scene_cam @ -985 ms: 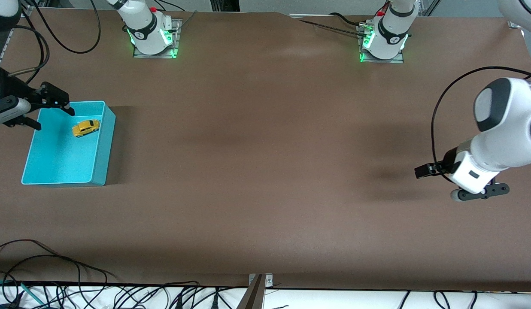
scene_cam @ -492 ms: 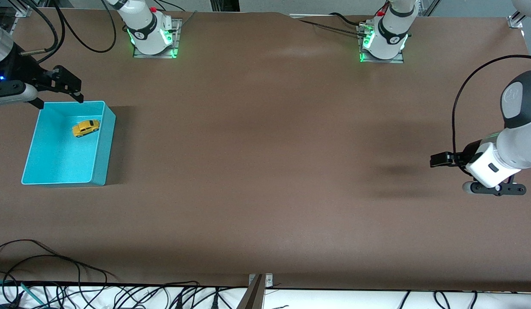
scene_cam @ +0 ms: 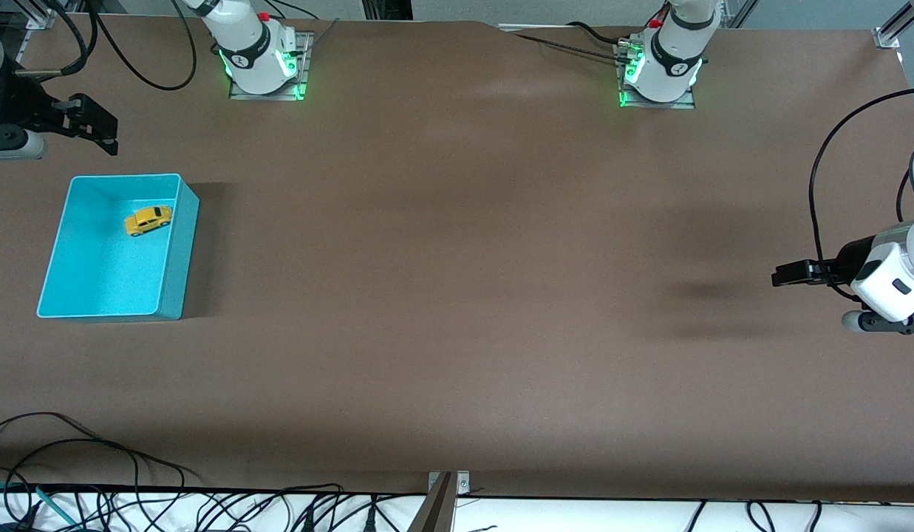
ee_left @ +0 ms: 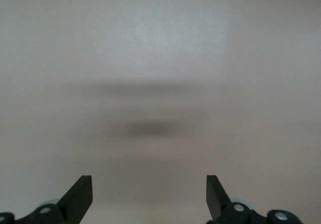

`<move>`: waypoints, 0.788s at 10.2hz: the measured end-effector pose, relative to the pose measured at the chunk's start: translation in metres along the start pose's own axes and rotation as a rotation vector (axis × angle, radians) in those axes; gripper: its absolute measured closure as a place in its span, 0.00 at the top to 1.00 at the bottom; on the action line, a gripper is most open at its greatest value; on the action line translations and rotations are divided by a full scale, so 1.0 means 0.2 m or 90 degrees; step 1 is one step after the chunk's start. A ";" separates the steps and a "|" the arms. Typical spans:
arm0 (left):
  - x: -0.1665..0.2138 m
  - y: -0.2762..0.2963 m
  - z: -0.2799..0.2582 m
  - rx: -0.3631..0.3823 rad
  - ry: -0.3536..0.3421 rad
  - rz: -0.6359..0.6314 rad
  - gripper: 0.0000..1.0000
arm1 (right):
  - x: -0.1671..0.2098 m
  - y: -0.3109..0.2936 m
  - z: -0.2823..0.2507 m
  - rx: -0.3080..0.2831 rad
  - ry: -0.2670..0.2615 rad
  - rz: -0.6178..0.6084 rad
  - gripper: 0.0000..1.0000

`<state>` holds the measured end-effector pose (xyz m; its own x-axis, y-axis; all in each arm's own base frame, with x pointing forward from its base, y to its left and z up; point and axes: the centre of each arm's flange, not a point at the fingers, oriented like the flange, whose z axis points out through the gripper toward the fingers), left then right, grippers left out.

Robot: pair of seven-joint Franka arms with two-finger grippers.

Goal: Wind up and store yellow beetle car

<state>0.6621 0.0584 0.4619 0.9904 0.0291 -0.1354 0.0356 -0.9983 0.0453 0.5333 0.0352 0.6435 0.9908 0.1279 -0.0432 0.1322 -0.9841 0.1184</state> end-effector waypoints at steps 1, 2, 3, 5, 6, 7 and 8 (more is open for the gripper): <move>0.00 0.01 0.00 0.000 0.000 0.002 1.00 | 0.00 0.00 0.00 -0.001 -0.003 0.001 1.00; 0.00 0.02 0.00 0.000 0.000 0.003 1.00 | 0.00 0.00 0.01 0.000 -0.005 0.002 1.00; 0.00 0.02 0.00 0.000 0.000 0.003 1.00 | 0.01 0.01 0.02 0.000 -0.010 0.005 1.00; 0.00 0.02 0.00 0.000 0.000 0.003 1.00 | 0.04 0.00 0.09 0.006 -0.025 0.005 1.00; 0.00 0.02 0.00 0.000 0.000 0.003 1.00 | 0.05 -0.01 0.10 0.023 -0.030 0.003 1.00; 0.00 0.02 0.00 0.000 0.000 0.003 1.00 | 0.06 -0.04 0.11 0.056 -0.031 0.000 1.00; 0.00 0.02 0.00 0.000 0.000 0.003 1.00 | 0.06 -0.07 0.11 0.086 -0.031 -0.003 1.00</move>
<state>0.6621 0.0553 0.4625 0.9905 0.0240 -0.1353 0.0306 -0.9984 0.0467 0.5419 0.0486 0.6204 0.9872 0.1301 -0.0925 0.1291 -0.9915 -0.0168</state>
